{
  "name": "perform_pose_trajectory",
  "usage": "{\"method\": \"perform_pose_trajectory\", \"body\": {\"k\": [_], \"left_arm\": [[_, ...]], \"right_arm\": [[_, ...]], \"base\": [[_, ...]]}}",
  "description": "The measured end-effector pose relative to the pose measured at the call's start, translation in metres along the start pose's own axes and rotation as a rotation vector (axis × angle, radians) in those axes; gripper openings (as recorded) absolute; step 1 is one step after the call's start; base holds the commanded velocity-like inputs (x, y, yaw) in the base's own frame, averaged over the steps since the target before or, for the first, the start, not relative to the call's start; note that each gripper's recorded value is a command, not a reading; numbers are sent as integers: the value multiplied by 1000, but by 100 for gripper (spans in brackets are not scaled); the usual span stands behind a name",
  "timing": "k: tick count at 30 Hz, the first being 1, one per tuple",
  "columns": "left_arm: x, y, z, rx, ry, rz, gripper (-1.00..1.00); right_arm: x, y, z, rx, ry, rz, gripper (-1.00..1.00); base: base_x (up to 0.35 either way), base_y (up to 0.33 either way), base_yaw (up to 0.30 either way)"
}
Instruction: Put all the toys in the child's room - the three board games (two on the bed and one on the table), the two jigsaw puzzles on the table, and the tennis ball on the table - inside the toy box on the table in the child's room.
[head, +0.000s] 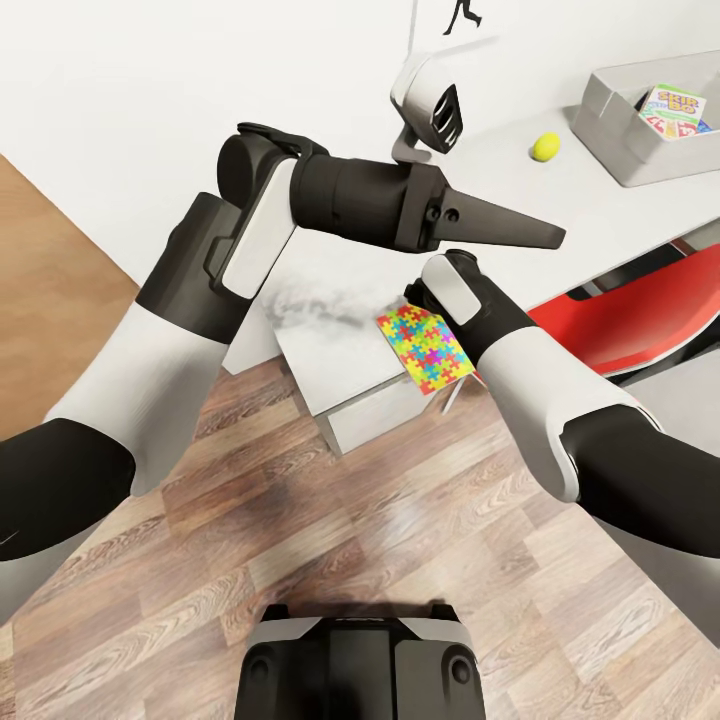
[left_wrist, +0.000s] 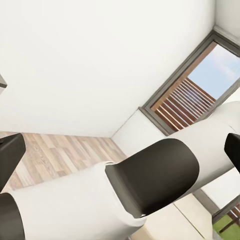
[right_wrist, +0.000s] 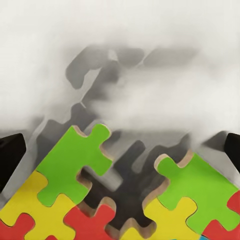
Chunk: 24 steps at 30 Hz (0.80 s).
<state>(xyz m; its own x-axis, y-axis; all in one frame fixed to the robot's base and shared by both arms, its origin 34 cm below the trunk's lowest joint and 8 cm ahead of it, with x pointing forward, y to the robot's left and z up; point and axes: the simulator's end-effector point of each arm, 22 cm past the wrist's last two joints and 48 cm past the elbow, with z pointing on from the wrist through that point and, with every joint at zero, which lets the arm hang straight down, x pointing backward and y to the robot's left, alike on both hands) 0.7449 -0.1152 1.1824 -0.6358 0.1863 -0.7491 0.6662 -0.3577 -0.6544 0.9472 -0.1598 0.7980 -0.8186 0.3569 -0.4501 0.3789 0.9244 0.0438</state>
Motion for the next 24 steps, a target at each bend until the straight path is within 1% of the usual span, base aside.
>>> {"method": "perform_pose_trajectory", "body": {"k": [9,13,24], "left_arm": [[0,1,0,-1,-1,-1,100],[-1,0,0,-1,0,0,100],[-6,-8,2,-4,5,14,100]], "right_arm": [[0,0,0,-1,4,2,100],[0,1,-1,-6,7,12,100],[-9,3,-11,-11,-5,17,100]], "base": [[0,0,0],[0,0,0],[0,0,0]]}}
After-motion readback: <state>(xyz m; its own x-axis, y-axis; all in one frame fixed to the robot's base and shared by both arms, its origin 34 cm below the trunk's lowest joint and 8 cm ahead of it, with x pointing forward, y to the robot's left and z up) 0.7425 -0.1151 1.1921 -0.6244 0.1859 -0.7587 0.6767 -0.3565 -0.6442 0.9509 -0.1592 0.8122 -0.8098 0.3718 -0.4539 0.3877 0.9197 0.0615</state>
